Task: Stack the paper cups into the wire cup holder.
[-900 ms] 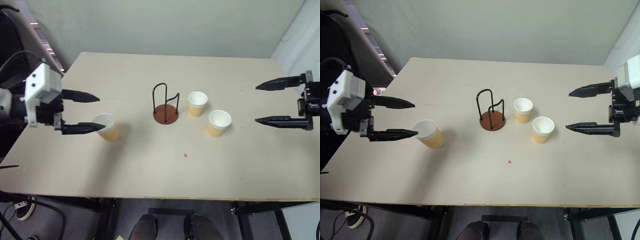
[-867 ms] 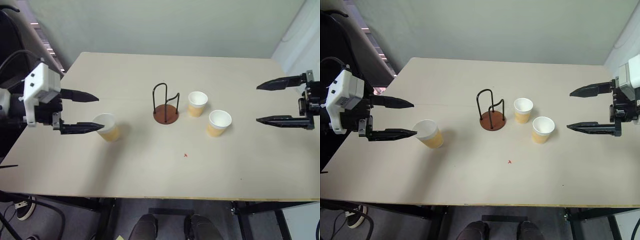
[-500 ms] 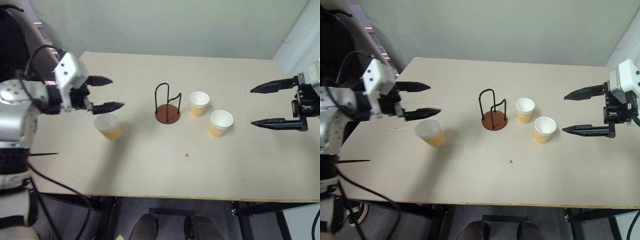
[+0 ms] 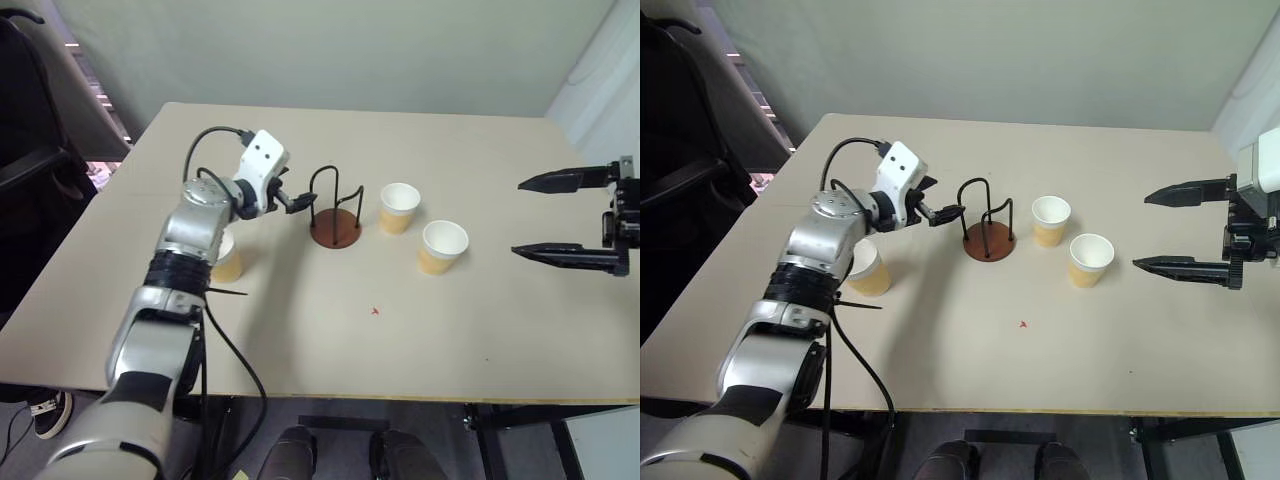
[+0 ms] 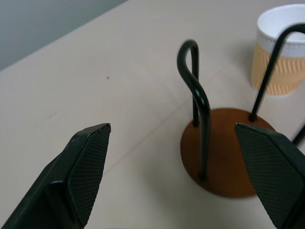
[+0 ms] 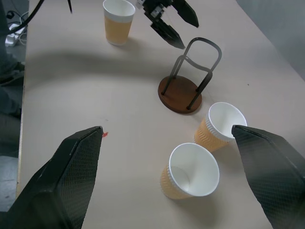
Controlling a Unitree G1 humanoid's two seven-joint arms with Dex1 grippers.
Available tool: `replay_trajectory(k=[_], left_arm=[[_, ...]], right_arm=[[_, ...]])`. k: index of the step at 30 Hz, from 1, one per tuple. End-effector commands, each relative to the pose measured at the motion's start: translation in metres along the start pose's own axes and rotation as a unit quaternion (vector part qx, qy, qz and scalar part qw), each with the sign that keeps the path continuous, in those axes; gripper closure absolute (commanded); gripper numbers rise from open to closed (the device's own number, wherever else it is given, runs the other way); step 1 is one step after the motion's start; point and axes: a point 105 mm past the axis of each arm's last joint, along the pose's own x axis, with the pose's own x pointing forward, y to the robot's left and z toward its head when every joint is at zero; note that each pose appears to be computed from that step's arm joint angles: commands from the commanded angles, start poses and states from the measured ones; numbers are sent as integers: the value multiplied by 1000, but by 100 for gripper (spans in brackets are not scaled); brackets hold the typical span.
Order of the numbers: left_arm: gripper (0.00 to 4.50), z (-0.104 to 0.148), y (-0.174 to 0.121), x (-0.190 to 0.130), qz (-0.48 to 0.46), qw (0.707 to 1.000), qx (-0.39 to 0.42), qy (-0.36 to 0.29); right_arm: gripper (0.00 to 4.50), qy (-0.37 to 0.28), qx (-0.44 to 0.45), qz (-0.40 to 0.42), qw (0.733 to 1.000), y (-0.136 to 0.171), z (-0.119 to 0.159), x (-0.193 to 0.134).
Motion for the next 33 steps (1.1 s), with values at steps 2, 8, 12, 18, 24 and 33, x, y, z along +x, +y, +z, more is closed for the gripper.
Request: replay_trajectory(k=[2, 8, 12, 18, 24, 33], left_arm=[[5, 6, -5, 15, -5, 1000, 15, -9], [5, 4, -21, 33, -32, 999, 4, -8], [5, 7, -27, 43, -31, 999, 1, -11], [134, 11, -37, 50, -49, 999, 10, -15], [362, 12, -37, 49, -55, 998, 11, -17], [447, 14, -80, 18, -270, 962, 31, -29]], right_arm=[[0, -3, -24, -26, 999, 2, 15, -11], [0, 1, -18, -40, 999, 6, 15, -14], [0, 3, -15, -48, 999, 9, 14, -15], [0, 7, -10, -59, 998, 9, 13, -17], [0, 9, -8, -65, 998, 9, 12, -18], [0, 10, -9, -71, 997, 8, 12, -18]])
